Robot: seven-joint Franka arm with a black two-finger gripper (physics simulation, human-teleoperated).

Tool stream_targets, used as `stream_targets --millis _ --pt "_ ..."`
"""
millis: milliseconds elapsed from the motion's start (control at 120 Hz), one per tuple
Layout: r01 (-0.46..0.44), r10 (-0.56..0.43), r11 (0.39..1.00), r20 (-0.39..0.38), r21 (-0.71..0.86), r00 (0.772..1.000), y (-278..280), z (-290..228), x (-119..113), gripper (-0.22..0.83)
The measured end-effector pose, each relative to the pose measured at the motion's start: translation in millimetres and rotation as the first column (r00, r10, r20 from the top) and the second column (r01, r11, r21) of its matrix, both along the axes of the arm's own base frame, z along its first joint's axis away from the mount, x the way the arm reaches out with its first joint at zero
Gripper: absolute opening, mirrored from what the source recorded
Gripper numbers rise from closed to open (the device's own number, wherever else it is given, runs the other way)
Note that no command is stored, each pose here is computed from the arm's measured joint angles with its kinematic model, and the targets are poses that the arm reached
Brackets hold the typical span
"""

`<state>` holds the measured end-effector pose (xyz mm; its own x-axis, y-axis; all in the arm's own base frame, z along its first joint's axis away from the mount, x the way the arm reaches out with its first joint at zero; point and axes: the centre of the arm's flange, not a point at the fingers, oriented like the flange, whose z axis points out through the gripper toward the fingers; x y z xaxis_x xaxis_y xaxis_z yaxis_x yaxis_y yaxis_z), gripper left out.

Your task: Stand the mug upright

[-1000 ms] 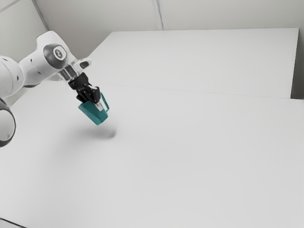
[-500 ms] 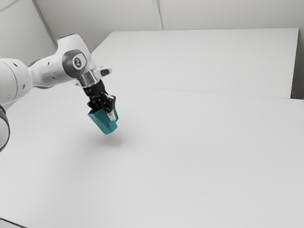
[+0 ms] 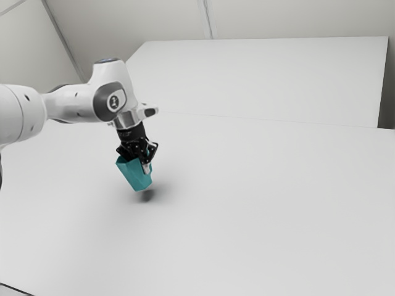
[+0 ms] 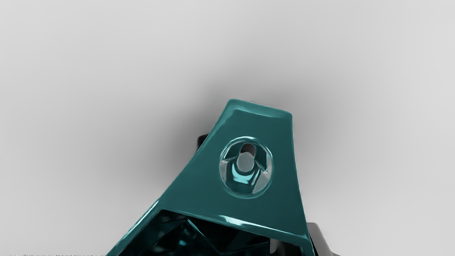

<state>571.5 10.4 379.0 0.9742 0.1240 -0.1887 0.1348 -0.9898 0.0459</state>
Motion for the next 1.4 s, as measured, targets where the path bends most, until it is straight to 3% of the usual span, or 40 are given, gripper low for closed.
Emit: stream_targets --millis 667,867,983,1225,1400 --pt "-0.117 0.113 0.978 0.034 0.173 0.993 -42.0 -44.4 -9.3 -0.16" --pt "-0.160 0.154 0.972 0.051 0.172 0.987 -48.1 -42.5 -11.9 0.24" --pt "-0.192 0.177 0.967 0.103 0.165 0.979 -49.1 -11.1 -12.0 0.40" --pt "-0.240 0.214 0.959 0.170 0.151 0.962 -49.8 69.4 -4.2 0.55" --pt "-0.215 0.188 0.965 0.170 0.153 0.967 -48.1 127.4 2.4 0.59"
